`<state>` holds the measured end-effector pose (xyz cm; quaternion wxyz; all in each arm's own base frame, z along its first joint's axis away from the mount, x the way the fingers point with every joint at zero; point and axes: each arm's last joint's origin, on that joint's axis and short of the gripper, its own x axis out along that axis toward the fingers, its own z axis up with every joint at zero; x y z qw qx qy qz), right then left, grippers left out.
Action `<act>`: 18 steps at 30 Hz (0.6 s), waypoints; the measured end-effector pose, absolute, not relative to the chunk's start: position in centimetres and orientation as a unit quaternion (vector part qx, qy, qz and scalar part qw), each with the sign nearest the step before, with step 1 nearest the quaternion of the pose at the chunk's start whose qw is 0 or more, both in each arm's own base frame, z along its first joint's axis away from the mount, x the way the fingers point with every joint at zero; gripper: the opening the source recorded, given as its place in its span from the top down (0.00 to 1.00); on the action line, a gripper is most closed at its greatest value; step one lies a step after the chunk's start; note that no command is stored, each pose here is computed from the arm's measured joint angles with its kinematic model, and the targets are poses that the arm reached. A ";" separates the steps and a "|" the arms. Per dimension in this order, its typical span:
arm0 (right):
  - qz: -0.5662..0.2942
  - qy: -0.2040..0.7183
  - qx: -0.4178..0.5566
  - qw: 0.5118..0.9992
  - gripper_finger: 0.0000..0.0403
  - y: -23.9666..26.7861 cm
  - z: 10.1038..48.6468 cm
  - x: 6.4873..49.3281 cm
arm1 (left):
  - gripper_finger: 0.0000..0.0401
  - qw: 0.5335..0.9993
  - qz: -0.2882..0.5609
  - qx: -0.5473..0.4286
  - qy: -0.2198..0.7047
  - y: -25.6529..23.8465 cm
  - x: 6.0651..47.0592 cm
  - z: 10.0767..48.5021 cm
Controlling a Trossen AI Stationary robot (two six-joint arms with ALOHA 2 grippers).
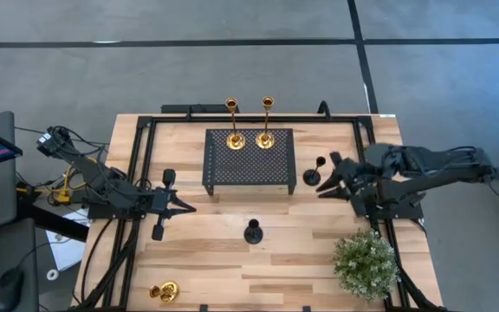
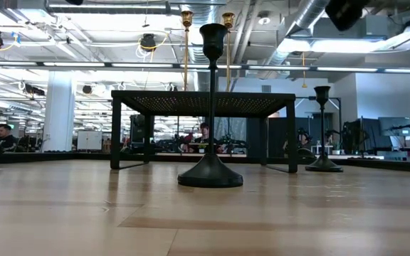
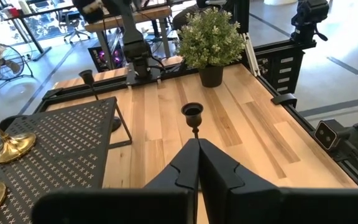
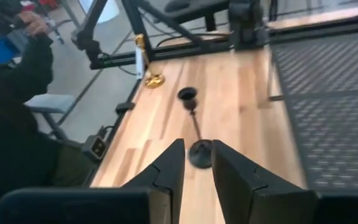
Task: Pick & Place candle stick holders
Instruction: Put the bottom black candle holder on the shelf
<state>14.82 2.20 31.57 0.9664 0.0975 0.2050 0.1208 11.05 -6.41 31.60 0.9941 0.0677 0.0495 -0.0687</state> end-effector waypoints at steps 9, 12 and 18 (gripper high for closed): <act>0.114 0.224 0.096 0.963 0.83 4.2 28.3 17.3 | 0.98 0.992 -0.069 0.081 0.071 -7.1 12.0 31.0; 0.099 0.236 0.085 0.963 0.83 4.8 27.7 18.0 | 0.98 0.991 -0.069 0.083 0.079 -7.3 12.3 30.8; 0.116 0.246 0.077 0.959 0.83 6.3 26.5 20.1 | 0.98 0.990 -0.070 0.089 0.090 -7.6 12.7 30.5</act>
